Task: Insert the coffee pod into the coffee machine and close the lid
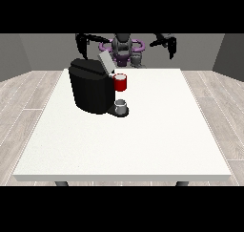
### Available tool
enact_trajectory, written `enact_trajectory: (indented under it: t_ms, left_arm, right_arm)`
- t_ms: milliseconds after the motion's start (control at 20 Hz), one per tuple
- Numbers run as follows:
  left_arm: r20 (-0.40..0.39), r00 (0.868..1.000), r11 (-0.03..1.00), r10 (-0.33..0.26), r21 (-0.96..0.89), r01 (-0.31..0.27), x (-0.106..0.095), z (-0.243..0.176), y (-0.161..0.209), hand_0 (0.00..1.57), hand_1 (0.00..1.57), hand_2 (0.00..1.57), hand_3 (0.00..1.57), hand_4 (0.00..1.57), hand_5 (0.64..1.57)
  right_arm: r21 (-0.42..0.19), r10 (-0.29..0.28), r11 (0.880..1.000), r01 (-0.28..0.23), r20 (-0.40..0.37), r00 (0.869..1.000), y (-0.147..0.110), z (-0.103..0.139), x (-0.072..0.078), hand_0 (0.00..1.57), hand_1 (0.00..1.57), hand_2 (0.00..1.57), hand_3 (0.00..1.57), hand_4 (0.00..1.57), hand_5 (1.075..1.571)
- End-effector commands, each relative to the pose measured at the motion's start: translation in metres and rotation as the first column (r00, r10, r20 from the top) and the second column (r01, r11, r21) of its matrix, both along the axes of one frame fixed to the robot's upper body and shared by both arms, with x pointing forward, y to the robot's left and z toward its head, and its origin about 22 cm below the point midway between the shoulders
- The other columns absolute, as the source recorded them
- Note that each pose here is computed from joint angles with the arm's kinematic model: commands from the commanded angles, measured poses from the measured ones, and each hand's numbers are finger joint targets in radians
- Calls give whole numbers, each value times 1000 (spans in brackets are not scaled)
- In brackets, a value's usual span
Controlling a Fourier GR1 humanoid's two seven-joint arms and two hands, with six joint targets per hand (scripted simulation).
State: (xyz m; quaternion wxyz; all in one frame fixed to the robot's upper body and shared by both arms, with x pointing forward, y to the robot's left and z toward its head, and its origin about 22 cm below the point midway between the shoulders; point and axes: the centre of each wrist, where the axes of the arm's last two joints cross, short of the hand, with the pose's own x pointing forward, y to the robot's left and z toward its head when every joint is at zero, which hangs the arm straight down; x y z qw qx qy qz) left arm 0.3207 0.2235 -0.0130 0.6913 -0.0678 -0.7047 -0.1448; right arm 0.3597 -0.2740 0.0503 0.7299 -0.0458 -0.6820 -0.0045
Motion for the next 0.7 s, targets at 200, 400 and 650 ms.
enact_trajectory:
  t_ms: [200,400,650]
  left_arm:
    - [100,995,1000,8,-2,-8,-12,27,21,0,0,0,0,360,1571]
    - [58,995,997,76,2,-76,-13,44,21,0,0,0,0,381,1571]
    - [151,985,996,83,24,-88,-18,47,45,0,0,0,0,316,1571]
  right_arm:
    - [-9,30,1000,-29,42,999,8,16,21,0,0,0,0,0,1571]
    - [-37,114,993,-114,-8,993,20,7,20,0,0,0,0,0,1571]
    - [-67,168,984,-163,74,983,38,14,28,0,0,0,0,0,1571]
